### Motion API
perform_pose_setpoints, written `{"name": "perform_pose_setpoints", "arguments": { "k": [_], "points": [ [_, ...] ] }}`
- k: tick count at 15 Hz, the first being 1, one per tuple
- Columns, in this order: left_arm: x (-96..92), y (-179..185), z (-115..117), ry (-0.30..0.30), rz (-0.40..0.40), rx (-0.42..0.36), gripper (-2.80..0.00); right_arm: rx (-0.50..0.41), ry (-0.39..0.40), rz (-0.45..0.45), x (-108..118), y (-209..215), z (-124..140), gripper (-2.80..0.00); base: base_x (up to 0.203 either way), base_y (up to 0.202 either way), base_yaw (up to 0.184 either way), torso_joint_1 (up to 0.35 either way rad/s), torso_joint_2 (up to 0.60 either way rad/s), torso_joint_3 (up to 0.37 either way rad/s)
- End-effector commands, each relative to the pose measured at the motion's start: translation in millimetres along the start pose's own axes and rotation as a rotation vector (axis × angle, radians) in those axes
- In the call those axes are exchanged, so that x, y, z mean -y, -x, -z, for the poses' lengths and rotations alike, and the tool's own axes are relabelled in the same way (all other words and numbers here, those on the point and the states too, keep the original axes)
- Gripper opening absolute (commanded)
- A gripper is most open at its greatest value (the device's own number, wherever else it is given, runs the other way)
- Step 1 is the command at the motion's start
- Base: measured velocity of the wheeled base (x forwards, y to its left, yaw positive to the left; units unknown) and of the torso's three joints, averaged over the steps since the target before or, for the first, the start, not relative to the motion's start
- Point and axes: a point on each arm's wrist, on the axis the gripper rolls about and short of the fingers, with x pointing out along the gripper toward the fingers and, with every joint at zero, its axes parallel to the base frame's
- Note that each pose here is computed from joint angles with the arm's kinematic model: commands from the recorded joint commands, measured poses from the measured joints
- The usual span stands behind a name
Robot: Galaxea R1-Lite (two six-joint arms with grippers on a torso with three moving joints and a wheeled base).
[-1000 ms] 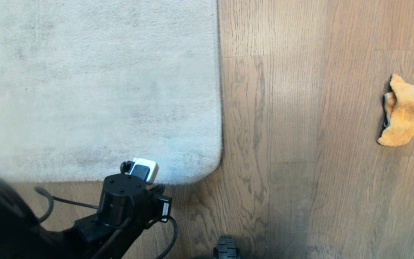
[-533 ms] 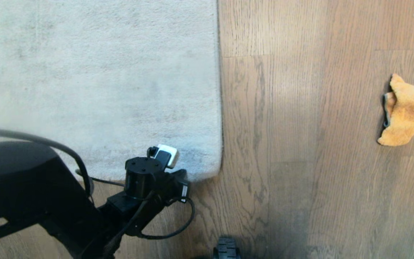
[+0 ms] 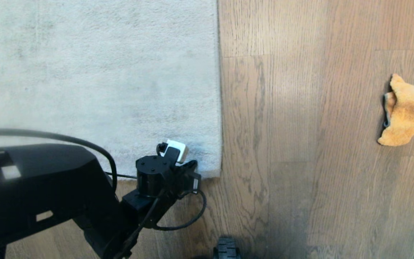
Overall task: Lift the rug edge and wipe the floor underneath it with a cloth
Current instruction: Lay down the carpet
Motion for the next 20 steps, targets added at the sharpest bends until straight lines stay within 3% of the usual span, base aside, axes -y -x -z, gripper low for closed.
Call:
{"name": "perform_pose_setpoints", "arguments": {
  "k": [1, 5, 8, 12, 16, 20],
  "points": [
    [13.6, -2.3, 1.8, 0.024, 0.036, 0.007, -2.80, -0.001, 0.000, 0.000, 0.0, -0.1, -0.1, -2.80, 0.000, 0.000, 0.000, 0.000, 0.00, 0.000],
    [30.7, 3.9, 4.9, 0.071, 0.087, -0.011, -2.80, -0.001, 0.000, 0.000, 0.0, -0.1, -0.1, -2.80, 0.000, 0.000, 0.000, 0.000, 0.00, 0.000],
    [30.0, 10.4, 5.4, 0.075, 0.089, -0.023, -2.80, -0.001, 0.000, 0.000, 0.0, -0.1, -0.1, -2.80, 0.000, 0.000, 0.000, 0.000, 0.00, 0.000],
    [18.3, 32.1, 17.7, 0.051, 0.067, -0.101, -2.80, -0.001, 0.000, 0.000, 0.0, -0.1, -0.1, -2.80, 0.000, 0.000, 0.000, 0.000, 0.00, 0.000],
    [-4.8, 34.5, 26.6, -0.033, 0.006, -0.137, -2.80, -0.001, 0.000, 0.000, 0.0, -0.1, -0.1, -2.80, 0.000, 0.000, 0.000, 0.000, 0.00, 0.000],
    [-4.1, 17.7, 25.3, -0.020, 0.111, -0.091, -2.80, -0.001, 0.000, 0.000, 0.0, -0.1, -0.1, -2.80, 0.000, 0.000, 0.000, 0.000, 0.00, 0.000]
  ]
}}
